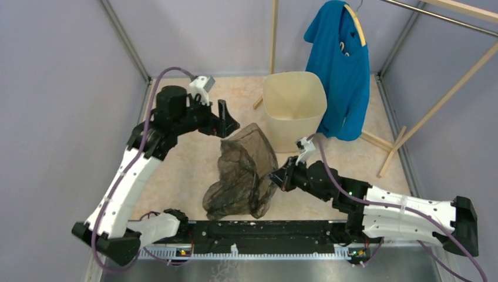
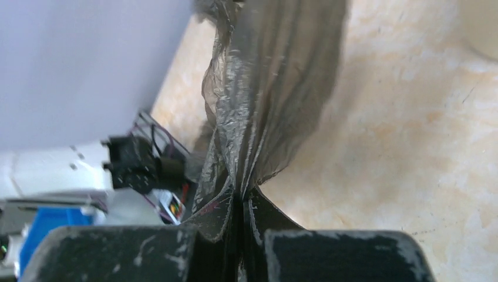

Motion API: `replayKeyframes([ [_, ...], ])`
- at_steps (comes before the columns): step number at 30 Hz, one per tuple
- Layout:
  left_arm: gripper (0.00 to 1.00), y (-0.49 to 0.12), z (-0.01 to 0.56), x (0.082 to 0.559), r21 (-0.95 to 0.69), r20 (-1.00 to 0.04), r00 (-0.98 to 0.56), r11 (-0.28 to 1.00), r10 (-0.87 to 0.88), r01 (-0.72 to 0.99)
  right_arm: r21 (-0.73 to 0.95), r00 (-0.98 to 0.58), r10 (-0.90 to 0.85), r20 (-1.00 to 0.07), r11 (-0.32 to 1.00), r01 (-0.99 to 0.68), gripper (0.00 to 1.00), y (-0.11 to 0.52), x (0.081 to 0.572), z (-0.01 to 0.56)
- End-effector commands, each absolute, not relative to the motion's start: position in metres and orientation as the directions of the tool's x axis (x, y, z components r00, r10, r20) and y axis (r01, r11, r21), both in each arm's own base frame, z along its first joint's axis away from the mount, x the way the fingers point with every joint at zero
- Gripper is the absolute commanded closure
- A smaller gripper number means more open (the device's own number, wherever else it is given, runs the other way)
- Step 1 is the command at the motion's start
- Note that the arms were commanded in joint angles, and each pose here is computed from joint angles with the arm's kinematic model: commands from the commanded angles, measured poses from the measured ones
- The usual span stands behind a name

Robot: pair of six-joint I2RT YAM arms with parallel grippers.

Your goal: Put the trash bags into the trash bin

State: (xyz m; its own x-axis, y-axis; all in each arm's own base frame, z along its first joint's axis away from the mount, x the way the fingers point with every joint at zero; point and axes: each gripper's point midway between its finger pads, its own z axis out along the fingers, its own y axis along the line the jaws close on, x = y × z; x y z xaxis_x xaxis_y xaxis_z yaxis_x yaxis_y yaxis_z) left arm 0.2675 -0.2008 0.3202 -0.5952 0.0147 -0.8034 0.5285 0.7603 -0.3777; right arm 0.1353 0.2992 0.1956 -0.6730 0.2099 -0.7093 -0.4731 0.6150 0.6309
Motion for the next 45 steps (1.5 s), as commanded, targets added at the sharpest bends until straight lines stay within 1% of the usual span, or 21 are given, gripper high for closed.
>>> replayKeyframes([
  [1,0.03,-0.183,0.383,0.229,-0.368,-0.893,-0.439,0.726,-0.101,0.581,0.71,-0.564,0.462,-0.685,0.596,-0.374,1.0,0.28,0.166,0.243],
  [4,0.05,-0.185,0.363,0.204,-0.422,-0.858,-0.505,0.683,-0.089,0.597,0.684,-0.53,0.458,-0.713,0.619,-0.386,1.0,0.279,0.174,0.251],
  [7,0.08,-0.198,0.335,0.18,-0.519,-0.79,-0.61,0.597,-0.061,0.612,0.626,-0.495,0.402,-0.77,0.628,-0.463,1.0,0.291,0.177,0.266],
  [9,0.08,-0.207,0.318,0.172,-0.589,-0.74,-0.67,0.543,-0.062,0.599,0.59,-0.485,0.358,-0.798,0.63,-0.505,1.0,0.302,0.178,0.271],
  [12,0.05,-0.216,0.299,0.175,-0.647,-0.689,-0.721,0.514,-0.076,0.563,0.553,-0.479,0.304,-0.823,0.62,-0.557,1.0,0.315,0.176,0.274],
  [14,0.04,-0.218,0.288,0.186,-0.654,-0.673,-0.733,0.539,-0.094,0.531,0.542,-0.482,0.28,-0.83,0.606,-0.582,1.0,0.321,0.173,0.275],
  [18,0.05,-0.217,0.253,0.211,-0.654,-0.612,-0.781,0.635,-0.123,0.412,0.542,-0.491,0.265,-0.83,0.595,-0.594,1.0,0.323,0.17,0.269],
  [20,0.05,-0.221,0.242,0.219,-0.659,-0.588,-0.799,0.648,-0.126,0.383,0.542,-0.496,0.258,-0.829,0.591,-0.598,1.0,0.325,0.168,0.266],
  [23,0.04,-0.233,0.237,0.224,-0.67,-0.581,-0.805,0.632,-0.12,0.389,0.527,-0.502,0.227,-0.834,0.592,-0.609,1.0,0.328,0.167,0.258],
  [25,0.02,-0.24,0.235,0.228,-0.662,-0.595,-0.795,0.633,-0.119,0.401,0.514,-0.507,0.2,-0.839,0.598,-0.615,1.0,0.331,0.166,0.253],
  [28,0.02,-0.248,0.222,0.236,-0.606,-0.625,-0.776,0.681,-0.087,0.412,0.494,-0.509,0.159,-0.846,0.593,-0.636,1.0,0.338,0.164,0.251],
  [30,0.07,-0.242,0.207,0.245,-0.539,-0.64,-0.766,0.749,-0.065,0.386,0.487,-0.508,0.143,-0.849,0.586,-0.648,1.0,0.342,0.164,0.251],
  [34,0.25,-0.22,0.176,0.255,-0.406,-0.642,-0.767,0.847,0.003,0.342,0.482,-0.522,0.119,-0.845,0.591,-0.646,1.0,0.348,0.165,0.243],
  [36,0.36,-0.213,0.166,0.254,-0.368,-0.627,-0.778,0.87,0.029,0.329,0.483,-0.525,0.112,-0.844,0.585,-0.651,1.0,0.352,0.164,0.241],
  [38,0.52,-0.202,0.163,0.255,-0.324,-0.618,-0.786,0.901,0.03,0.289,0.488,-0.528,0.113,-0.842,0.579,-0.654,1.0,0.356,0.164,0.24],
  [42,0.82,-0.169,0.175,0.265,-0.192,-0.689,-0.724,0.958,0.022,0.212,0.474,-0.536,0.091,-0.839,0.604,-0.64,1.0,0.36,0.169,0.23],
  [45,0.96,-0.143,0.184,0.269,-0.095,-0.738,-0.674,0.983,0.036,0.157,0.418,-0.539,0.05,-0.841,0.693,-0.587,1.0,0.361,0.185,0.208],
])
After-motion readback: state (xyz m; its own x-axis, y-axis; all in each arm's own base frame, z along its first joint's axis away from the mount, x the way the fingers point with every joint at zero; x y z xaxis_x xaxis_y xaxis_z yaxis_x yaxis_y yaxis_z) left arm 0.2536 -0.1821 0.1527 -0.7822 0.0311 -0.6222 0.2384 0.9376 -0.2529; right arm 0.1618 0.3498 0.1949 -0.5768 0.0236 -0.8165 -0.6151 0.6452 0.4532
